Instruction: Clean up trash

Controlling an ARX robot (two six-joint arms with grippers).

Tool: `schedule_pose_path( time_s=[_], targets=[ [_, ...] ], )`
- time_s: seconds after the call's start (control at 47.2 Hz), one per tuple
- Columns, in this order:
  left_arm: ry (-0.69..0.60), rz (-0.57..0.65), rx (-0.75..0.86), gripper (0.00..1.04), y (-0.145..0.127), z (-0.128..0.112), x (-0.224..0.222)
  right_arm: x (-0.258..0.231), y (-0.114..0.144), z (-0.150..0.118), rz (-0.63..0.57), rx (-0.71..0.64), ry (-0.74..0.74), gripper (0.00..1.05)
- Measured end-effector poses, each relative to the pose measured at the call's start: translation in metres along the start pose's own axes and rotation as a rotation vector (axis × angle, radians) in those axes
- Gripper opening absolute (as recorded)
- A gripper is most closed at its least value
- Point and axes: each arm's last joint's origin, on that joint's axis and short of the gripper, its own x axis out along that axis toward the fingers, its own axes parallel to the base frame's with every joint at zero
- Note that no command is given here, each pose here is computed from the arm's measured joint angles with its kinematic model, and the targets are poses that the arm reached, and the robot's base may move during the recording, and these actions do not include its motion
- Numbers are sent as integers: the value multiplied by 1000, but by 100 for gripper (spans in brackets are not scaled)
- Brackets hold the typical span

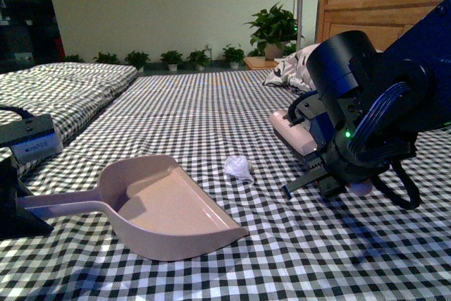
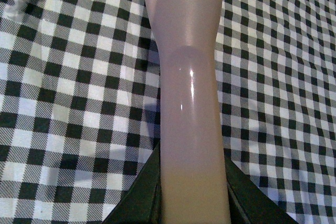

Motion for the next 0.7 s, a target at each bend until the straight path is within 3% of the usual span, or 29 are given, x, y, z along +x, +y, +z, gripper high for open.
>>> schedule_pose_path(
  time_s=[0.424,0.699],
  targets=[
    [0,0,0,27,0,0,0,12,25,-9,24,-45,29,20],
    [0,0,0,27,0,0,0,5,46,-11,121,-17,31,20]
  ],
)
